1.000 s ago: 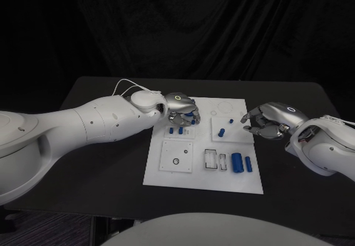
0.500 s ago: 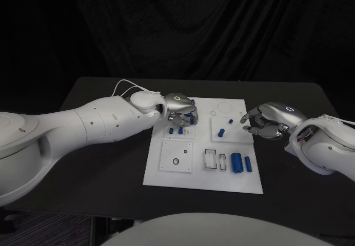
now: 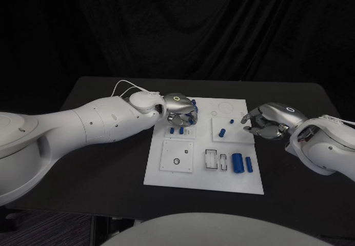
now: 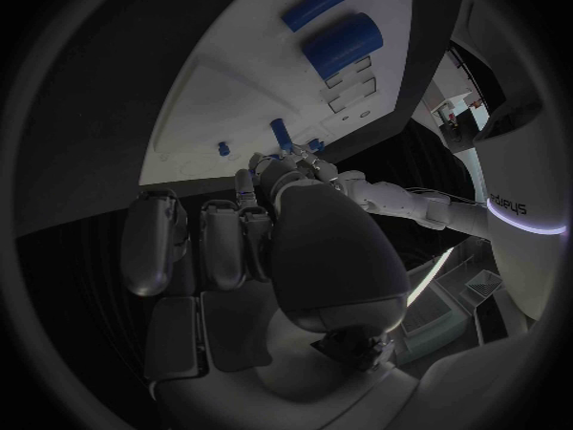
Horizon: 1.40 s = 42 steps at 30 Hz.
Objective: Assemble the parts on the task board
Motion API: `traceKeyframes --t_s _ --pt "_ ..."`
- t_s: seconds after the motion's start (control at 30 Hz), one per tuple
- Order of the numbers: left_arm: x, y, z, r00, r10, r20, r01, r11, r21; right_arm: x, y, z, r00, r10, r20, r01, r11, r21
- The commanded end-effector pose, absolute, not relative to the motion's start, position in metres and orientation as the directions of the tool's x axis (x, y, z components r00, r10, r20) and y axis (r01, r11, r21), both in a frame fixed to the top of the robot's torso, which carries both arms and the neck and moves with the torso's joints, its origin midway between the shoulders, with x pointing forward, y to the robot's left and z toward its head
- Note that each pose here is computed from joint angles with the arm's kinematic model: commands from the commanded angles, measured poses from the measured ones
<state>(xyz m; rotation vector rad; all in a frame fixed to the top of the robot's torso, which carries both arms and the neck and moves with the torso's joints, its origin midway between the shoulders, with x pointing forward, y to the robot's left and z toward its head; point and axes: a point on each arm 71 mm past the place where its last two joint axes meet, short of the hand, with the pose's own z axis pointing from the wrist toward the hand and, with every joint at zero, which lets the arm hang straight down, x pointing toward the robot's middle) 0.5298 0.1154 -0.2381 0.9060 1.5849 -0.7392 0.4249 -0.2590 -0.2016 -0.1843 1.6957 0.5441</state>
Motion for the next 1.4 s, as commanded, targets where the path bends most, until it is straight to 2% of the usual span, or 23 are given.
traceKeyframes --t_s 0.03,0.2,0.37,0.57,0.83,1.4 --pt "0.526 0.118 -0.234 -0.044 0.127 -0.991 0.872 0.489 0.024 0.425 -0.26 -0.202 -0.208 0.173 -0.963 -0.404 0.881 0.246" --pt "0.523 0.123 -0.224 -0.01 0.1 -0.995 0.873 0.487 0.04 0.425 -0.261 -0.202 -0.209 0.172 -0.963 -0.401 0.883 0.245" --pt "0.521 0.129 -0.204 0.024 0.081 -0.996 0.871 0.487 0.06 0.426 -0.263 -0.202 -0.21 0.17 -0.963 -0.396 0.886 0.243" --pt "0.52 0.14 -0.192 0.015 0.095 -0.995 0.861 0.504 0.061 0.426 -0.263 -0.203 -0.216 0.165 -0.962 -0.393 0.888 0.241" --pt "0.523 0.15 -0.194 -0.028 0.133 -0.991 0.839 0.542 0.049 0.428 -0.263 -0.204 -0.223 0.161 -0.961 -0.392 0.888 0.239" --pt "0.522 0.159 -0.217 -0.106 0.171 -0.98 0.813 0.582 0.013 0.429 -0.262 -0.206 -0.231 0.154 -0.961 -0.394 0.888 0.237"
